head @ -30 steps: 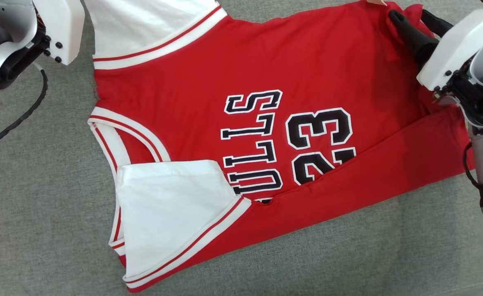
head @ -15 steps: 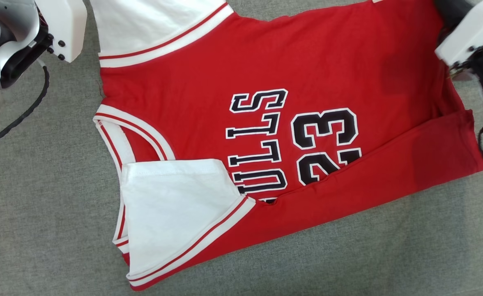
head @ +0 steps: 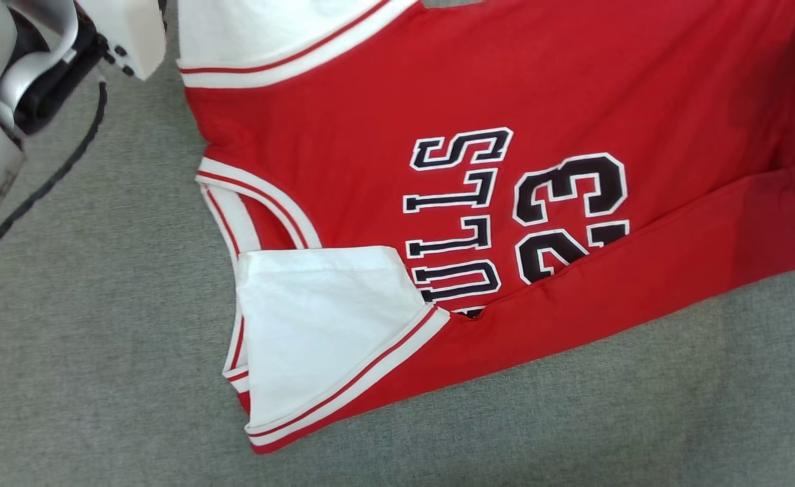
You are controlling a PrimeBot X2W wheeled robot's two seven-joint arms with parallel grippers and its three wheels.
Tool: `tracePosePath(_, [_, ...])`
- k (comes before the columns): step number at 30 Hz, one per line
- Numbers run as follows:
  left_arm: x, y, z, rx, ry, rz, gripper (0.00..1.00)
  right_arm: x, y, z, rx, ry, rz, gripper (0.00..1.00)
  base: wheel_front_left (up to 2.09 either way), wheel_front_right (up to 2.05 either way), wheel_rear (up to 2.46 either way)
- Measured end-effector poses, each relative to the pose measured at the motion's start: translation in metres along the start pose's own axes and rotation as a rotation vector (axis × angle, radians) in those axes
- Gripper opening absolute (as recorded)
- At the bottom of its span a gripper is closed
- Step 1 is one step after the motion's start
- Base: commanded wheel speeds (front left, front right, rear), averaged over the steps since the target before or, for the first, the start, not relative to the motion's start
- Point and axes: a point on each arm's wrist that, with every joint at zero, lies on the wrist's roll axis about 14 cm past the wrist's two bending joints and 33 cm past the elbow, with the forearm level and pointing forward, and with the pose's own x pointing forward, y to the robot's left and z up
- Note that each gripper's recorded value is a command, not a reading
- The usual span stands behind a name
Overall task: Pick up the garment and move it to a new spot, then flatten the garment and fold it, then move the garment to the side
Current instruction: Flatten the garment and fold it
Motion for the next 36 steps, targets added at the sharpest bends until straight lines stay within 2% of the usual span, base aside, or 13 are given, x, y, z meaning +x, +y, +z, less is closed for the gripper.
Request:
tracePosePath(8, [-0.054,-0.009,0.013,-0.145,-0.094,-0.025,0.0,-0.023,-0.01,-0.019,0.024,0.061,0.014,0.0,0.0,0.0,0.0])
tracePosePath(13, [-0.091,-0.04,0.0,-0.259,-0.091,-0.074,0.0,-0.035,-0.014,-0.034,0.023,0.106,0.021,0.0,0.0,0.0,0.0])
tracePosePath(19, [-0.131,-0.067,-0.011,-0.375,-0.08,-0.066,0.0,-0.049,-0.02,-0.049,0.021,0.148,0.017,0.0,0.0,0.0,0.0])
tracePosePath(26, [-0.17,-0.104,-0.038,-0.515,-0.006,-0.052,0.0,-0.073,-0.031,-0.066,0.019,0.192,-0.008,0.0,0.0,0.0,0.0])
tracePosePath(31, [-0.191,-0.128,-0.072,-0.549,0.099,-0.045,0.0,-0.087,-0.04,-0.084,0.001,0.228,-0.041,0.0,0.0,0.0,0.0])
tracePosePath(36, [-0.192,-0.148,-0.097,-0.572,0.15,-0.039,0.0,-0.095,-0.04,-0.11,-0.01,0.272,-0.063,0.0,0.0,0.0,0.0])
